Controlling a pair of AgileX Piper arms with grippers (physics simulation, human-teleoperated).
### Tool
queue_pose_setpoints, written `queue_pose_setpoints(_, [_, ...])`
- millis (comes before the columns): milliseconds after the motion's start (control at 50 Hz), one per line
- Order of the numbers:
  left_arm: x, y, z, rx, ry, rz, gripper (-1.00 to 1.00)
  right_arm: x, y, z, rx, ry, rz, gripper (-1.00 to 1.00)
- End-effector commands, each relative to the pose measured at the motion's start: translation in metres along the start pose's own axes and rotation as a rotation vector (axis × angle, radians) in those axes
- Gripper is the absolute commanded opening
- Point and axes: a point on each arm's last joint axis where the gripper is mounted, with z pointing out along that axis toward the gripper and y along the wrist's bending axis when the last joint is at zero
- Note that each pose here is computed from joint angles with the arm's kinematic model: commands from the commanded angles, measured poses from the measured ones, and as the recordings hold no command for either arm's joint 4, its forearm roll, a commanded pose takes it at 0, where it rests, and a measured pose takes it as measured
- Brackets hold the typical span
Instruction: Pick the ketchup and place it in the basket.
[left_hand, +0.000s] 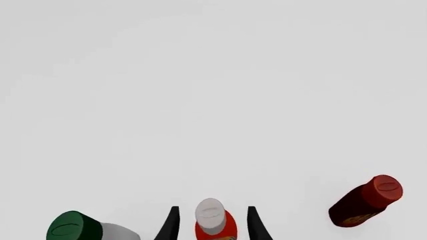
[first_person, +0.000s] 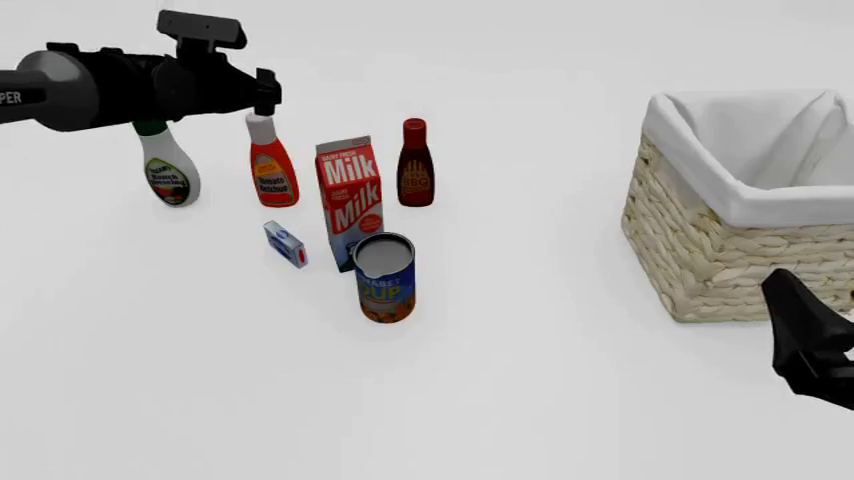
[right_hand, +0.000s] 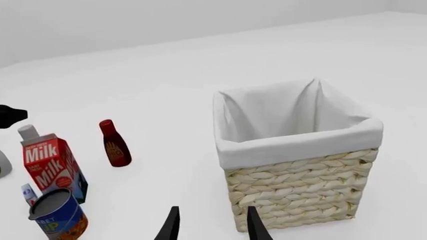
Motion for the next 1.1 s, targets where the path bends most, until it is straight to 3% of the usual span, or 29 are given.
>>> queue_pose_setpoints(20, [0.005,0.001,0.006,-0.003,0.005,-0.010,1.00,0.000,0.000,0.002,0.000,0.007,-0.003,1.00])
queue_pose_setpoints(1100, [0.032,0.001,0.034,-0.004,0.040,-0.032,1.00,0.003,0.000,0.012,-0.004,0.035,-0.005,1.00])
